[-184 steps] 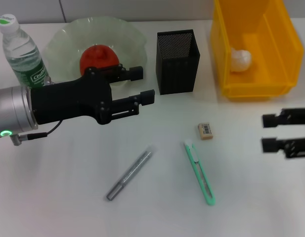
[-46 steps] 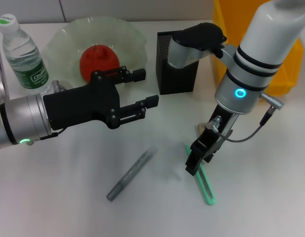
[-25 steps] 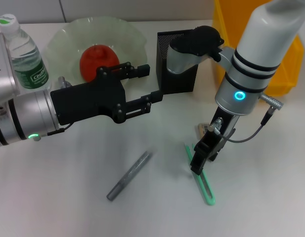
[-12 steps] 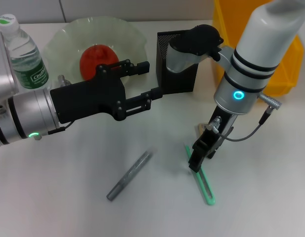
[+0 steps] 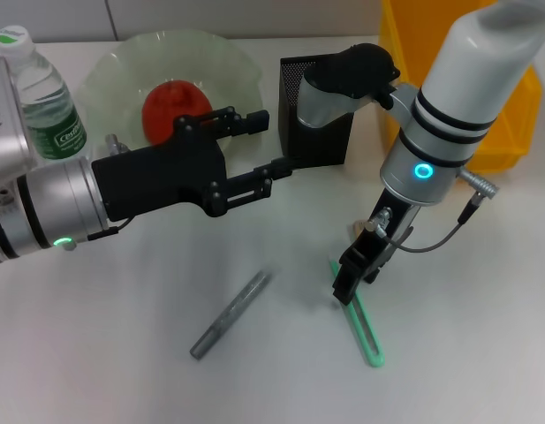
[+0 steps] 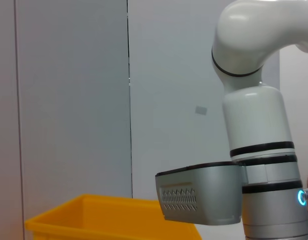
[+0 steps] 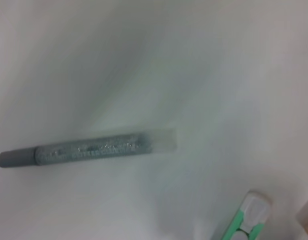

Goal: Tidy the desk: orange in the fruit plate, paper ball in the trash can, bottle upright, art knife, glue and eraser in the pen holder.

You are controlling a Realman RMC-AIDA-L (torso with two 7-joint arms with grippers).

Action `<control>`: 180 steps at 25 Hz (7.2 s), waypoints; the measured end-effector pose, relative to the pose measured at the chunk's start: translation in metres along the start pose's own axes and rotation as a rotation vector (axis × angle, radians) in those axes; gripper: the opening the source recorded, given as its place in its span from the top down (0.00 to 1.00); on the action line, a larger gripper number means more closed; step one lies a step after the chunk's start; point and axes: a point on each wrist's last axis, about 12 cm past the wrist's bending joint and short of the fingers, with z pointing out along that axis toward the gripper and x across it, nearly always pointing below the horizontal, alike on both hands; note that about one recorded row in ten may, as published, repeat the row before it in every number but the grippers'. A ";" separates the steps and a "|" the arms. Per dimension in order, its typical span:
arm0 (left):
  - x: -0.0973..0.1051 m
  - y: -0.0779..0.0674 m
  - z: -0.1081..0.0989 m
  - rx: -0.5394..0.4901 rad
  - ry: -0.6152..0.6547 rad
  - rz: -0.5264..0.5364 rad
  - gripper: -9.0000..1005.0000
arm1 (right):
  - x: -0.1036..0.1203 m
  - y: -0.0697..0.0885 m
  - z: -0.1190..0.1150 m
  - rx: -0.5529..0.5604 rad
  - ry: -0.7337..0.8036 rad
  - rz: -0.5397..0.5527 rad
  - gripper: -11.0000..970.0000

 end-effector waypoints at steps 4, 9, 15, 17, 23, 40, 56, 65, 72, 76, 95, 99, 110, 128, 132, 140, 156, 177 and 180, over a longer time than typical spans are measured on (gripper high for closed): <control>0.001 -0.001 0.002 0.006 0.000 0.000 0.38 | 0.000 0.000 0.000 0.001 -0.003 0.001 0.40; 0.001 -0.001 0.003 0.004 -0.001 -0.001 0.38 | 0.000 0.000 0.000 0.002 -0.004 0.001 0.40; 0.000 0.000 0.002 -0.006 -0.017 -0.004 0.38 | -0.001 0.001 0.000 0.002 -0.003 -0.004 0.40; 0.000 0.000 0.002 -0.007 -0.018 -0.005 0.38 | -0.002 0.001 -0.001 0.003 -0.002 -0.007 0.40; 0.001 0.000 0.001 -0.010 -0.016 -0.007 0.38 | -0.005 0.005 -0.006 0.004 -0.005 -0.029 0.40; 0.000 0.000 0.002 -0.009 -0.017 -0.005 0.38 | -0.003 0.004 -0.005 0.009 0.005 -0.042 0.40; 0.002 -0.001 0.004 -0.007 -0.015 -0.001 0.38 | -0.008 0.007 -0.004 0.046 0.003 -0.083 0.41; 0.001 0.000 0.005 -0.006 -0.021 0.005 0.38 | -0.009 0.006 -0.003 0.057 -0.010 -0.086 0.42; 0.001 0.001 0.008 -0.006 -0.026 -0.002 0.38 | -0.011 0.008 -0.004 0.052 -0.018 -0.089 0.42; 0.001 0.001 0.009 -0.006 -0.025 -0.002 0.38 | -0.011 0.007 -0.004 0.051 -0.017 -0.089 0.43; 0.001 0.001 0.010 -0.003 -0.025 0.009 0.38 | -0.009 0.005 -0.001 0.044 -0.032 -0.075 0.45; 0.001 0.001 0.010 -0.003 -0.026 0.008 0.38 | -0.009 0.005 0.000 0.045 -0.032 -0.074 0.48; 0.001 0.001 0.010 -0.017 -0.041 0.001 0.38 | -0.009 0.004 0.001 0.046 -0.034 -0.083 0.53; 0.001 0.001 0.012 -0.013 -0.041 0.000 0.38 | -0.009 0.004 0.001 0.044 -0.031 -0.094 0.70; 0.000 0.001 0.012 -0.011 -0.043 0.000 0.38 | -0.008 0.005 0.001 0.043 -0.029 -0.094 0.71; 0.002 0.000 0.010 -0.013 -0.045 -0.005 0.38 | -0.009 0.005 0.000 0.042 -0.032 -0.095 0.77; 0.001 -0.001 0.009 -0.013 -0.058 -0.009 0.38 | -0.001 0.007 -0.006 0.012 -0.086 -0.094 0.78; 0.001 0.000 0.002 -0.068 -0.106 -0.042 0.38 | 0.040 0.003 -0.037 0.026 -0.401 -0.093 0.79; 0.005 0.001 0.000 -0.096 -0.103 -0.060 0.38 | 0.044 0.005 -0.045 0.039 -0.446 -0.104 0.79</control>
